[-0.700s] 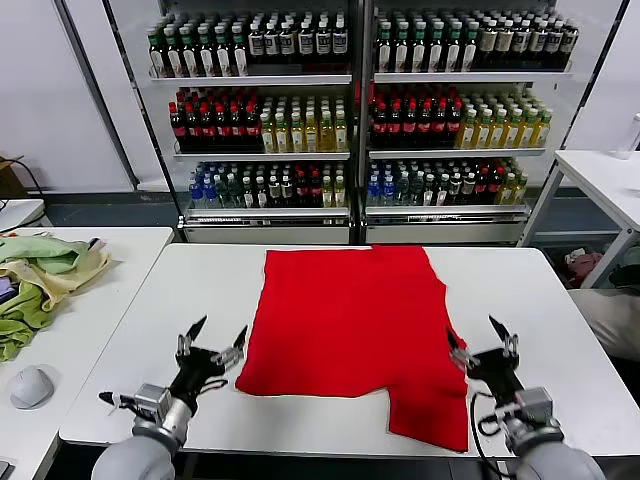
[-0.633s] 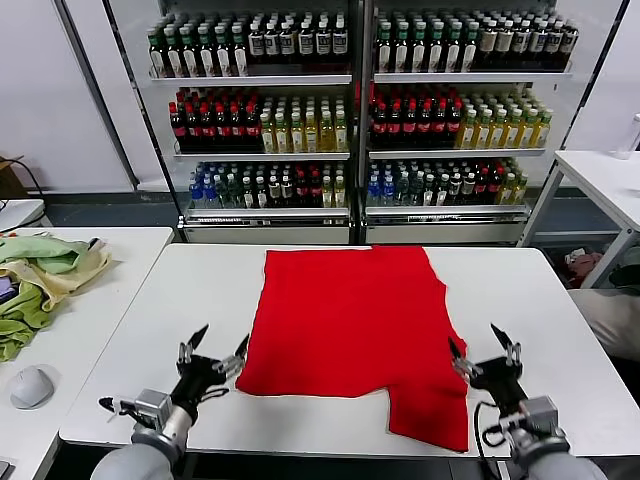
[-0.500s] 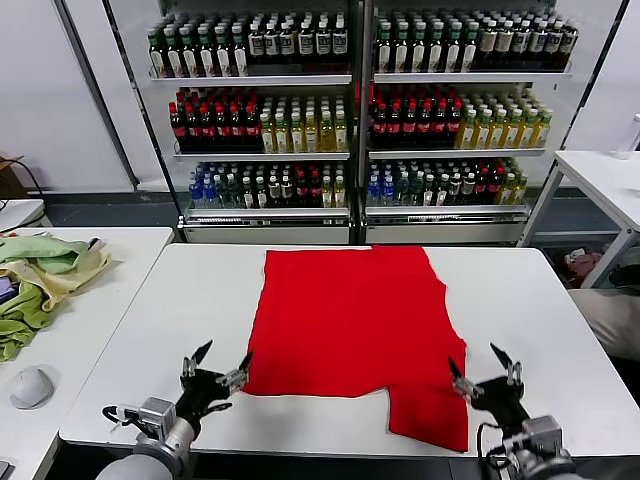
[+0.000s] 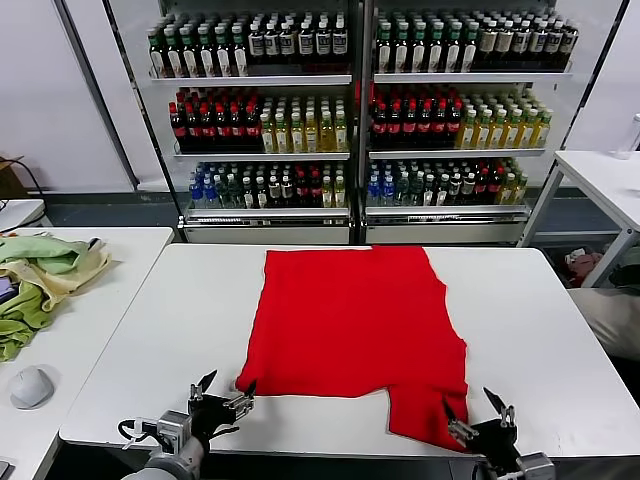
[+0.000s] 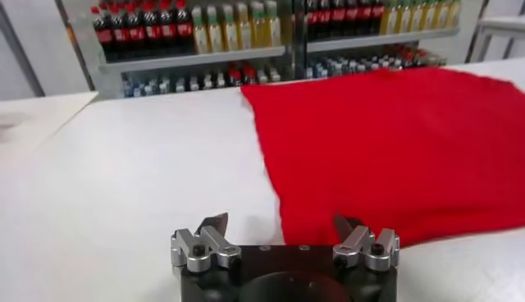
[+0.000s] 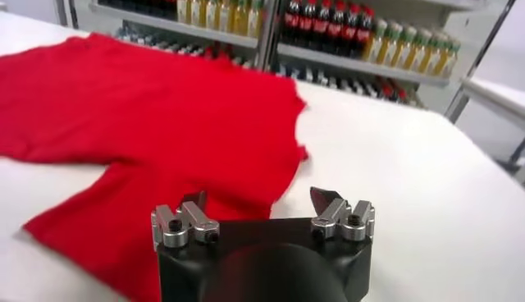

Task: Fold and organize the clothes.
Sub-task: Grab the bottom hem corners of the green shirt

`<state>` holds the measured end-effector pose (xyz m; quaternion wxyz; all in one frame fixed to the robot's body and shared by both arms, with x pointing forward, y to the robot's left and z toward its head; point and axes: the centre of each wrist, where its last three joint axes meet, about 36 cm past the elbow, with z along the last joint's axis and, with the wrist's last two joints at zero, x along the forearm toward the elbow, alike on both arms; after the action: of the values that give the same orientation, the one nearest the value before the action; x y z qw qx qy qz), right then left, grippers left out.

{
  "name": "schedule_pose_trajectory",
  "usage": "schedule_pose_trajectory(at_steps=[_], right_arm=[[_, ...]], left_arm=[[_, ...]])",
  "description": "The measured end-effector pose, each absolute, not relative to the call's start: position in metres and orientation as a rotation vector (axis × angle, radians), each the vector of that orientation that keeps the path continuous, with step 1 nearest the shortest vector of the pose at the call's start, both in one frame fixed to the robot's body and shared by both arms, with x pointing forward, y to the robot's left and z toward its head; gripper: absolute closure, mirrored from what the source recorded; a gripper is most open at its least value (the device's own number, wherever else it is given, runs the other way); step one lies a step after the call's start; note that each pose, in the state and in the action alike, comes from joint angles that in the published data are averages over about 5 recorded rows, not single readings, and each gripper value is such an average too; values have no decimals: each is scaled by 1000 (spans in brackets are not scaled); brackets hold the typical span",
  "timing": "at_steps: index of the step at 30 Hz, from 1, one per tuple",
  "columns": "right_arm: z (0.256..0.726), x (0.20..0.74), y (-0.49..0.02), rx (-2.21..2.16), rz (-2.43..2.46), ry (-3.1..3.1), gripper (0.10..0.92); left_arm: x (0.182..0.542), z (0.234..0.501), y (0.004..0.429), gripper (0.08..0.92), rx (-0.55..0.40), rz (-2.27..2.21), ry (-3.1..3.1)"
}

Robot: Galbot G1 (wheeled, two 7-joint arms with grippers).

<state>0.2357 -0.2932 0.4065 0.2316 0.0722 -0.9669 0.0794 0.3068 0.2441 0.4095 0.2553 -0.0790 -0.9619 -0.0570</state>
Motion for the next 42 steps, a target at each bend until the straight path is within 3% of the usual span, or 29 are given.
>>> schedule_pose_trajectory(at_steps=[6, 11, 29, 35, 42], right_arm=[[402, 234, -289, 196, 175, -2639, 221], [399, 232, -287, 189, 150, -2630, 349], [390, 238, -281, 206, 74, -2602, 864], [396, 239, -284, 217, 59, -2603, 907], [421, 236, -293, 245, 61, -2624, 907]], left_arm=[[307, 405, 245, 177, -215, -173, -2591], [308, 401, 244, 207, -223, -174, -2580], [303, 393, 239, 718, -246, -140, -2578], [301, 393, 237, 881, -256, -131, -2583], [295, 400, 240, 914, -260, -143, -2594]])
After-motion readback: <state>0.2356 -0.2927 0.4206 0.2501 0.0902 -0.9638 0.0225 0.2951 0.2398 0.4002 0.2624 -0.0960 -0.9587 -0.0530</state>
